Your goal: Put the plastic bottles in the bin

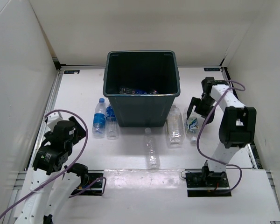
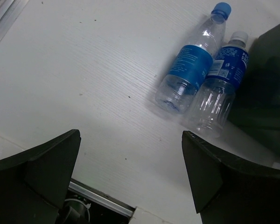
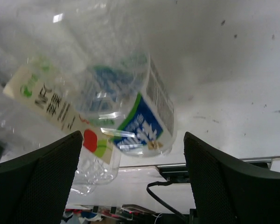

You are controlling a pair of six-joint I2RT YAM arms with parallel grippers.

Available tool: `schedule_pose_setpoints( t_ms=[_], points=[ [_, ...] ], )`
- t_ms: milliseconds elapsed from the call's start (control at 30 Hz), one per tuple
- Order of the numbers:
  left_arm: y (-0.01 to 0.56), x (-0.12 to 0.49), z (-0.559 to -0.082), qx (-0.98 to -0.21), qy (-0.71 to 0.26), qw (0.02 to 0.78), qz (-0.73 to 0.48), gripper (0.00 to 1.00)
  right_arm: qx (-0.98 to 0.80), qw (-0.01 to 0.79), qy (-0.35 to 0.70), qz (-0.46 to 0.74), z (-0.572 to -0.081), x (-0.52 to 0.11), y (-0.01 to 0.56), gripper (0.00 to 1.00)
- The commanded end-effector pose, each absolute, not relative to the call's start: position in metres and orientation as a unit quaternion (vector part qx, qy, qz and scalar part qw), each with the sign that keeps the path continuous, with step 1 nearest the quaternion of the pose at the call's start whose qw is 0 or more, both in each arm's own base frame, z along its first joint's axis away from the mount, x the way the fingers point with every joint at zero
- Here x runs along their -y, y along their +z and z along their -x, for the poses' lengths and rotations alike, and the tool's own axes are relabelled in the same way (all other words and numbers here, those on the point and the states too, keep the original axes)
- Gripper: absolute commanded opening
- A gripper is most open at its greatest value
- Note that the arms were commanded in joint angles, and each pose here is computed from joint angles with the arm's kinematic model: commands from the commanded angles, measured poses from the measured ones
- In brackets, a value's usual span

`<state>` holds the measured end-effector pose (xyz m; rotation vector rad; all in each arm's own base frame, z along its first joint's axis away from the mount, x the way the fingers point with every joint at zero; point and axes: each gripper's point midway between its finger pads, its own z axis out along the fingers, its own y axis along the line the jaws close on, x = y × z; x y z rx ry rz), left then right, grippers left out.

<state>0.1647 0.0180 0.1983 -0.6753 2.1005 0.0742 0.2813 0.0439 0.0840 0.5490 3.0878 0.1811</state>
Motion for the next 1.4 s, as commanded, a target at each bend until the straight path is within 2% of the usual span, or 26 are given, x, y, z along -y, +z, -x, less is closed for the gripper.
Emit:
schedule_pose_setpoints(
  t_ms=[0,233,633,700,900,1000,1133,1167,1233,1267,1367],
  points=[
    [0.199,-0.004,-0.175,-0.856,0.0,0.453,0.25,1.0,-0.981,-0.005,0.075,-0.181,-0.298,-0.044,0.086,0.9],
    [0.198,-0.003,-0.179,-0.857,0.002,0.454,0.241,1.0,-0.979,-0.038,0.051,-0.195,-0.305,-0.04,0.076,0.9],
    [0.201,0.009,-0.195,-0.864,-0.01,0.46,0.204,1.0,-0.969,-0.126,0.022,-0.21,-0.286,-0.042,0.048,0.88],
    [0.201,0.014,-0.197,-0.868,-0.02,0.456,0.196,1.0,-0.97,-0.122,0.024,-0.21,-0.29,-0.043,0.049,0.83],
    [0.195,0.018,-0.195,-0.872,-0.031,0.442,0.209,1.0,-0.966,-0.147,0.026,-0.213,-0.292,-0.043,0.048,0.61],
    [0.196,0.02,-0.199,-0.874,-0.031,0.437,0.213,1.0,-0.965,-0.147,0.021,-0.216,-0.293,-0.041,0.05,0.57],
    [0.196,0.022,-0.203,-0.876,-0.031,0.428,0.22,1.0,-0.962,-0.106,0.035,-0.247,-0.304,-0.021,0.071,0.52],
    [0.195,0.022,-0.204,-0.877,-0.029,0.424,0.222,1.0,-0.963,-0.076,0.047,-0.255,-0.314,-0.017,0.086,0.47],
    [0.195,0.021,-0.205,-0.875,-0.028,0.425,0.228,1.0,-0.961,-0.038,0.061,-0.268,-0.323,-0.011,0.106,0.46],
    [0.195,0.022,-0.205,-0.875,-0.029,0.425,0.231,1.0,-0.958,-0.013,0.073,-0.278,-0.331,-0.006,0.12,0.42],
    [0.195,0.023,-0.209,-0.877,-0.027,0.421,0.231,1.0,-0.944,0.075,0.101,-0.306,-0.351,0.009,0.171,0.4]
  ],
)
